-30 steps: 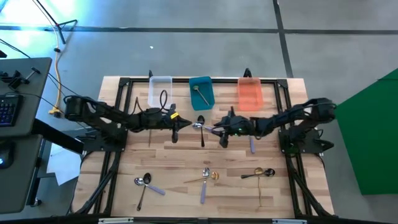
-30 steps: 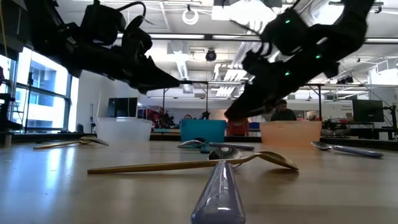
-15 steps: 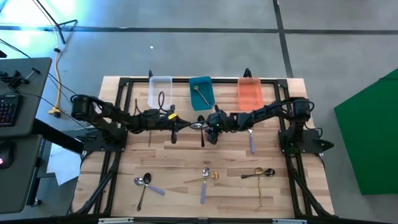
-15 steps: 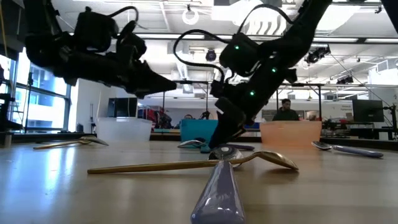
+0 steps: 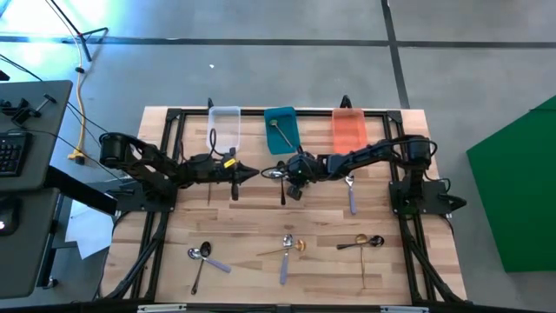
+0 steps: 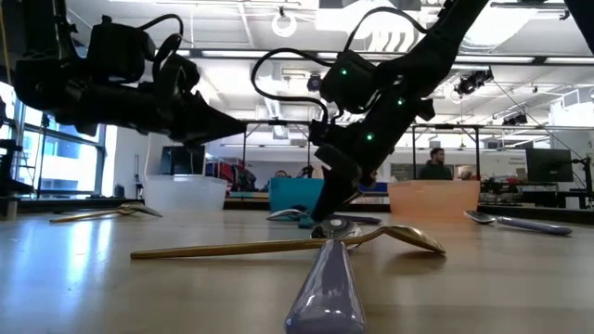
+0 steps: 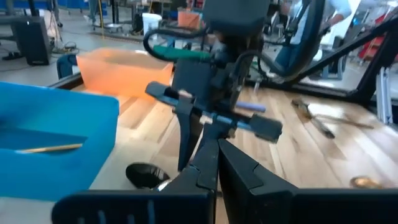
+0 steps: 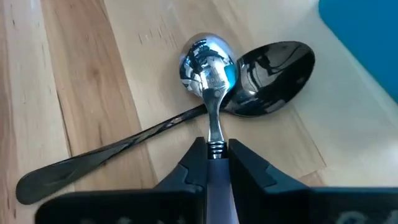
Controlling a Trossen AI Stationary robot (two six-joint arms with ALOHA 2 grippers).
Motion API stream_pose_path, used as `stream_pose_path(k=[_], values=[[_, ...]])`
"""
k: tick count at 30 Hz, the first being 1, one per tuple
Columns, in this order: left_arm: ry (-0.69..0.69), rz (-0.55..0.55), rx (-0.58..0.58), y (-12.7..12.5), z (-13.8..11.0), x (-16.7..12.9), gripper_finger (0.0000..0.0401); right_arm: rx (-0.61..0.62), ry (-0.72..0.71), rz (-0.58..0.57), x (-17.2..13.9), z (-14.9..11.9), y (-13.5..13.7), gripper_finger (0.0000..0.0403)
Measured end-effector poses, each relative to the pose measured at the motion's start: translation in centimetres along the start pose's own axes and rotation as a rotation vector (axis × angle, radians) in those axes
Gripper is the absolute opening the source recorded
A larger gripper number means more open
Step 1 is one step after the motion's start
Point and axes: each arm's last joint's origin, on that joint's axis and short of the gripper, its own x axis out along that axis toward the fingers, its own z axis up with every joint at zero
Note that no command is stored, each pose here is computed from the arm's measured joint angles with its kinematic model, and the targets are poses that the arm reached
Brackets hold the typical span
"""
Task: Sort silverware by color (type)
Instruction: Put the top center purple spoon into the orange bin
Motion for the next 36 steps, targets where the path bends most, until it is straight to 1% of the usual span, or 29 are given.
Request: stream_pose_path(k=[3,7,12,15,17,19,21,23,25,27,32,36], values=[[-0.001,-0.005,0.0,0.0,0.0,0.0,0.0003,0.003,0.009,0.031,-0.5,0.1,0.0,0.0026],[0.009,-0.004,-0.015,0.0,-0.2,-0.2,0.0003,0.025,0.023,0.057,-2.1,0.4,0.1,0.0032],[0.001,-0.004,-0.035,0.0,-0.1,-0.2,0.0003,0.049,-0.023,0.045,-5.8,1.8,-0.6,0.0028],[-0.011,-0.005,-0.035,0.0,0.0,-0.2,0.0003,0.074,-0.07,0.013,-9.0,2.7,-1.7,0.0029],[-0.021,-0.007,-0.034,0.0,0.1,-0.2,0.0003,0.104,-0.078,-0.05,-11.4,2.8,-2.9,0.0031],[-0.021,-0.006,-0.027,0.0,0.1,-0.2,0.0003,0.171,-0.08,-0.15,-13.8,2.6,-4.5,0.0033],[-0.021,-0.006,-0.026,0.0,0.1,-0.2,0.0003,0.276,-0.076,-0.257,-16.1,2.1,-6.4,0.0033],[-0.022,0.0,-0.027,0.0,0.1,-0.2,0.0003,0.382,-0.048,-0.364,-17.6,1.3,-8.4,0.0032],[-0.026,0.002,-0.039,0.0,0.2,-0.2,0.0003,0.462,-0.034,-0.449,-18.2,0.6,-10.5,0.0032],[-0.039,0.003,-0.043,0.0,0.3,-0.1,0.0003,0.509,-0.017,-0.48,-18.2,-0.2,-12.6,0.0032],[-0.053,0.001,-0.043,0.0,0.5,0.1,0.0003,0.557,0.033,-0.476,-16.3,-3.3,-16.6,0.0032],[-0.067,-0.001,-0.032,0.0,0.7,0.1,0.0003,0.59,-0.005,-0.426,-14.8,-5.3,-18.3,0.0032]])
